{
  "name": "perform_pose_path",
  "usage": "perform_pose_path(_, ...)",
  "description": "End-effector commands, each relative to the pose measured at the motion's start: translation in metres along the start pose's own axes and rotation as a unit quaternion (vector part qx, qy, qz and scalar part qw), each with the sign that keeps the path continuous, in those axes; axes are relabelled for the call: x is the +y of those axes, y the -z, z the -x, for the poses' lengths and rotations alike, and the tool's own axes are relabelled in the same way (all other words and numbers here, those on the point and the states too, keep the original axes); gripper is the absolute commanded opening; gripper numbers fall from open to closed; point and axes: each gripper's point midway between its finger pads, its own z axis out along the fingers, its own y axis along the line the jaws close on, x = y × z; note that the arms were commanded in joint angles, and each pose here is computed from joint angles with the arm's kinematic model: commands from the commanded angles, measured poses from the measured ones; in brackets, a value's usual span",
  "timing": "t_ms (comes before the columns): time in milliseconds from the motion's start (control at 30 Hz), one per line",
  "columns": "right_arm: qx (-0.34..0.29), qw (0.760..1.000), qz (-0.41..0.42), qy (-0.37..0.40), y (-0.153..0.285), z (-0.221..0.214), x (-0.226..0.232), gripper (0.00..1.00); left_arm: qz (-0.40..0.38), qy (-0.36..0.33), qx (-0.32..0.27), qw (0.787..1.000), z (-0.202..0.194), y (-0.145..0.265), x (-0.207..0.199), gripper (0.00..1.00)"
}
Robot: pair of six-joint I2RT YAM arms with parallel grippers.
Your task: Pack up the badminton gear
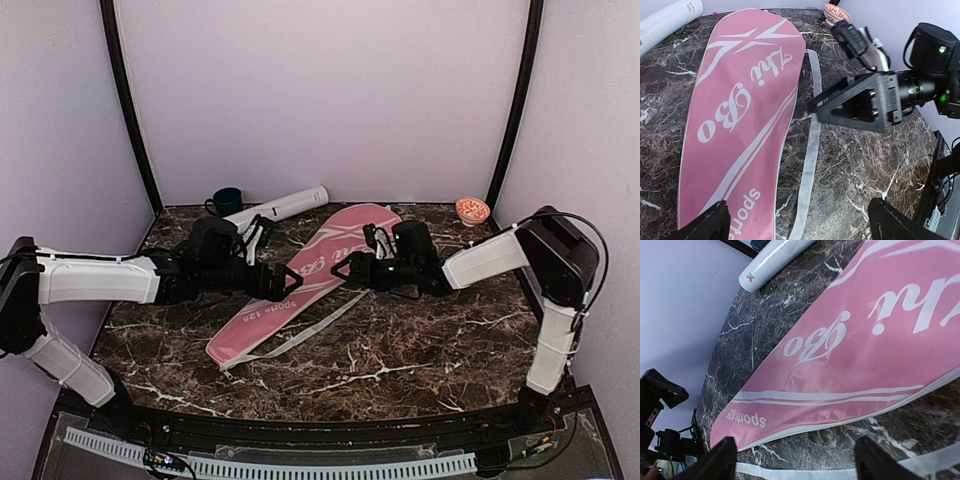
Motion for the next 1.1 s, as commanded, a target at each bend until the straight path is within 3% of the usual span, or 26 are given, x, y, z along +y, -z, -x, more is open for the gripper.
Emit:
perform_pose_path(0, -0.04, 0.994, -0.037, 0.095, 0.046, 0.018, 0.017, 0.97, -0.01, 0.013, 0.007, 1.0, 0.004, 0.013, -0.002, 0.99)
perform_pose_path(133, -0.084, 0.981, -0.1, 0.143, 0.095, 0.037, 0.022, 0.99, 0.015, 0.027, 0.016, 0.999, 0.009, 0.017, 0.012, 0.99)
perform_pose_path(333, -0.145, 0.956, -0.209, 0.143, 0.162, 0.058, 0.006, 0.99, 0.041, 0.05, -0.006, 0.998, 0.016, 0.036, 0.04, 0.99)
perform_pose_path(500, -0.179, 0.947, -0.23, 0.139, 0.198, 0.046, -0.006, 0.99, 0.105, 0.062, -0.036, 0.992, 0.01, 0.06, 0.074, 0.99)
perform_pose_path(833, -0.224, 0.947, -0.212, 0.094, 0.225, -0.005, -0.036, 0.99, 0.193, 0.12, -0.03, 0.973, -0.053, 0.082, 0.118, 0.99)
perform_pose_path(1067, -0.229, 0.947, -0.209, 0.087, 0.226, -0.018, -0.046, 0.99, 0.218, 0.142, -0.029, 0.965, -0.062, 0.083, 0.128, 0.99)
